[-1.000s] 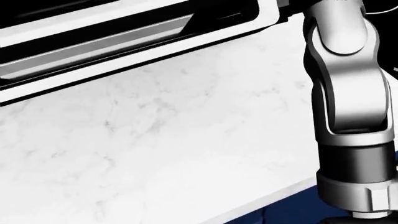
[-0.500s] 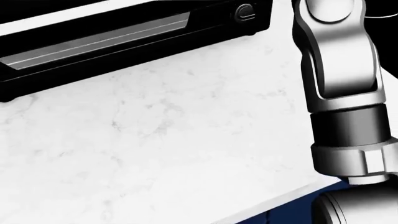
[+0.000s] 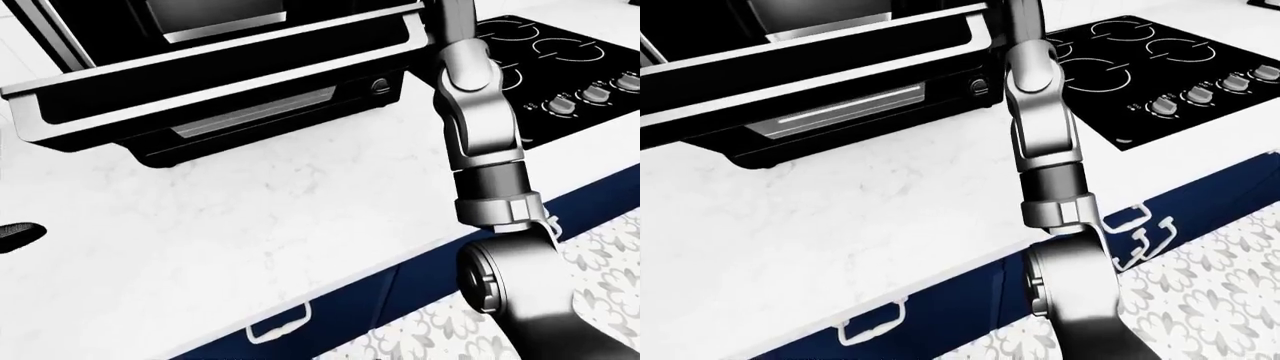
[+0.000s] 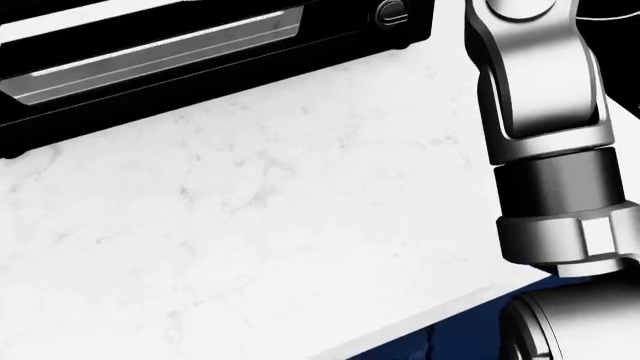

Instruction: Close the toaster oven door.

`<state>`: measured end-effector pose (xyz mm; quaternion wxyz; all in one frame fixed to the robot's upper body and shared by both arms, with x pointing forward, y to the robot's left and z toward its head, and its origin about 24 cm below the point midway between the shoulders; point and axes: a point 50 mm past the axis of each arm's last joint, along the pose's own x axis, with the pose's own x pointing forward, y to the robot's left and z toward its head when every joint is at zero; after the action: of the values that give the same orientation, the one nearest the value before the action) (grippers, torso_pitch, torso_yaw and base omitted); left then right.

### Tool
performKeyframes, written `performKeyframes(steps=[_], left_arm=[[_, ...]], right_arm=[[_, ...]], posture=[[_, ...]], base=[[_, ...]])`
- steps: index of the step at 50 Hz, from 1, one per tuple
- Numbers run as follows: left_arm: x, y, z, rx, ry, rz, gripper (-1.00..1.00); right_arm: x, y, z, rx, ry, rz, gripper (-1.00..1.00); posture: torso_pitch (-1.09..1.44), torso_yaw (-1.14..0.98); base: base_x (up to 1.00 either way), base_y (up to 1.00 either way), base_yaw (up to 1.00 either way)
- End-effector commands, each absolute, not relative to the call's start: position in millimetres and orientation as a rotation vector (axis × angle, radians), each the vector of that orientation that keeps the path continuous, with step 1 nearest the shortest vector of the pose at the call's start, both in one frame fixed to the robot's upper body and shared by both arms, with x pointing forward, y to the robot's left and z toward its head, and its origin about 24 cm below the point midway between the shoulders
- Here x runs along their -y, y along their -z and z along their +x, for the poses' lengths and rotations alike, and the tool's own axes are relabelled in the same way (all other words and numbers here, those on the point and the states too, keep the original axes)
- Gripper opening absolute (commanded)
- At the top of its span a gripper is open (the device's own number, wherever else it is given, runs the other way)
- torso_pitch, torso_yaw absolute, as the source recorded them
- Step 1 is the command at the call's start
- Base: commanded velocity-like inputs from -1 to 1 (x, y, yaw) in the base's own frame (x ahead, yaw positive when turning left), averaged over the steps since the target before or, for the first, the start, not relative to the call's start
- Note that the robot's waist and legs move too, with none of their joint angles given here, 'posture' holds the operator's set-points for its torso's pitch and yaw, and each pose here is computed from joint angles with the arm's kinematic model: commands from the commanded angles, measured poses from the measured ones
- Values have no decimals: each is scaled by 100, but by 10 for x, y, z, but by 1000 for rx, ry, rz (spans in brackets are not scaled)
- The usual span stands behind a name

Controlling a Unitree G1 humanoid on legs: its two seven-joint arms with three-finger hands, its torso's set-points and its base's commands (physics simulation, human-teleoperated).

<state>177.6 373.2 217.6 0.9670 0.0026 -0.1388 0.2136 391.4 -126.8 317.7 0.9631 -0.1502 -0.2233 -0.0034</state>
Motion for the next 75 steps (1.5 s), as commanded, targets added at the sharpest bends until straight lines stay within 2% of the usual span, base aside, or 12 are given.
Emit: performKeyframes(steps=[1, 38, 75], left_arm=[[-3673, -2326, 1729, 343, -415, 52, 100], [-3107, -2382, 1468, 352, -232, 23, 100], [-2737, -2265, 1283, 320, -104, -7, 100]], right_arm=[[1136, -3536, 3767, 612, -45, -292, 100], [1145, -3638, 3784, 624, -37, -291, 100], [1152, -3663, 3797, 630, -31, -297, 100]], posture=[[0, 0], [0, 0], [0, 0]], base=[[0, 0, 0], [0, 0, 0], [0, 0, 0]])
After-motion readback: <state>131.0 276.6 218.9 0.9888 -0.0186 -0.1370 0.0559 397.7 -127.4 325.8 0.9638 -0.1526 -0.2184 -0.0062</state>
